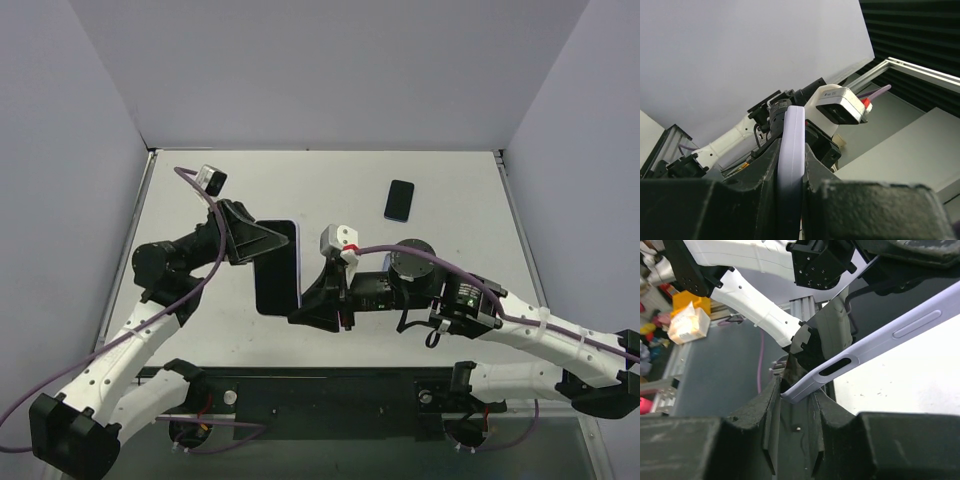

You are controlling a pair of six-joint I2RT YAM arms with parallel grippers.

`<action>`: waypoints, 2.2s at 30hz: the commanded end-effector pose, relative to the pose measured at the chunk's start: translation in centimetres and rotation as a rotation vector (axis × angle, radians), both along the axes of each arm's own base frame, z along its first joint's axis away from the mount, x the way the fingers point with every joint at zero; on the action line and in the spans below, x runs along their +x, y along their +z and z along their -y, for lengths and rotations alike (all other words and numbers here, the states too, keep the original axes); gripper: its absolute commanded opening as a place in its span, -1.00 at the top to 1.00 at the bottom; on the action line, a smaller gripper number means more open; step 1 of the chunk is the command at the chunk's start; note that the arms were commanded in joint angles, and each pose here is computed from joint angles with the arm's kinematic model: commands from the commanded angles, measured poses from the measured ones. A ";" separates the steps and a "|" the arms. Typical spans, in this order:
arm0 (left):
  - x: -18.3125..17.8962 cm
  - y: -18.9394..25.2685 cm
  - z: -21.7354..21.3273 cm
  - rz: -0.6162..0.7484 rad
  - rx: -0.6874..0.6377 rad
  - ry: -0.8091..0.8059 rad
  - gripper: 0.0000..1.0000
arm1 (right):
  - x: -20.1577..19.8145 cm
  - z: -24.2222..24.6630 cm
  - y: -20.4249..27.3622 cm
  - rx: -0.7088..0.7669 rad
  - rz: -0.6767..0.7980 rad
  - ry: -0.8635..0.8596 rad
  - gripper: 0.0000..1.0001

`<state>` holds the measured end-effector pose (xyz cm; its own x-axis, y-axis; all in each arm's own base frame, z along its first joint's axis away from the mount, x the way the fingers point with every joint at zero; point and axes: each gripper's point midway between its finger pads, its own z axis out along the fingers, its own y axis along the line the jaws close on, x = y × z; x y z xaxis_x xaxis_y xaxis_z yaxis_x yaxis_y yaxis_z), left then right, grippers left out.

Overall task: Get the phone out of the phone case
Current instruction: Remove the phone case from the phone.

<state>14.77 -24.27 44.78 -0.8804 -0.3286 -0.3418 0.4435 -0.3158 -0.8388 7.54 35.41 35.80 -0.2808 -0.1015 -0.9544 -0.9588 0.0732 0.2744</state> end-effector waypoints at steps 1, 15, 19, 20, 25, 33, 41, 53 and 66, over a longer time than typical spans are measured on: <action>-3.4 5.7 -2.4 -0.074 -0.167 -0.120 1.00 | 3.5 1.5 -5.6 -0.310 0.273 -0.102 1.00; -3.1 4.6 -2.3 -0.127 -0.160 -0.126 1.00 | 7.2 1.4 -2.6 -0.441 0.570 -0.237 1.00; -3.0 4.0 -2.1 -0.140 -0.153 -0.130 1.00 | 7.7 1.0 -1.6 -0.452 0.615 -0.261 1.00; -2.9 3.9 -2.1 -0.141 -0.154 -0.129 1.00 | 8.0 0.9 -1.3 -0.447 0.626 -0.277 1.00; -3.1 3.6 -1.9 -0.144 -0.162 -0.134 1.00 | 9.7 1.2 -0.5 -0.414 0.603 -0.374 1.00; -2.0 3.3 -2.5 -0.108 -0.221 -0.035 1.00 | 11.5 3.9 -6.7 -0.353 0.020 -0.636 0.67; 3.7 -0.7 -1.7 0.014 0.082 0.386 1.00 | 6.5 5.4 -8.0 -0.135 -0.457 -0.634 -0.19; 6.0 -2.7 -2.2 -0.021 0.074 0.488 1.00 | 2.5 3.3 1.2 0.212 -0.665 -0.328 0.42; 5.1 -1.4 -2.6 -0.020 0.024 0.471 1.00 | 5.0 1.9 1.9 0.319 -0.736 -0.344 0.30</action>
<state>21.15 -22.57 39.68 -0.6811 -0.6516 -0.3338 0.4304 0.0125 -0.9026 12.00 32.93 35.34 -0.8035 0.2886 -0.5207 -0.4631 0.2465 0.8513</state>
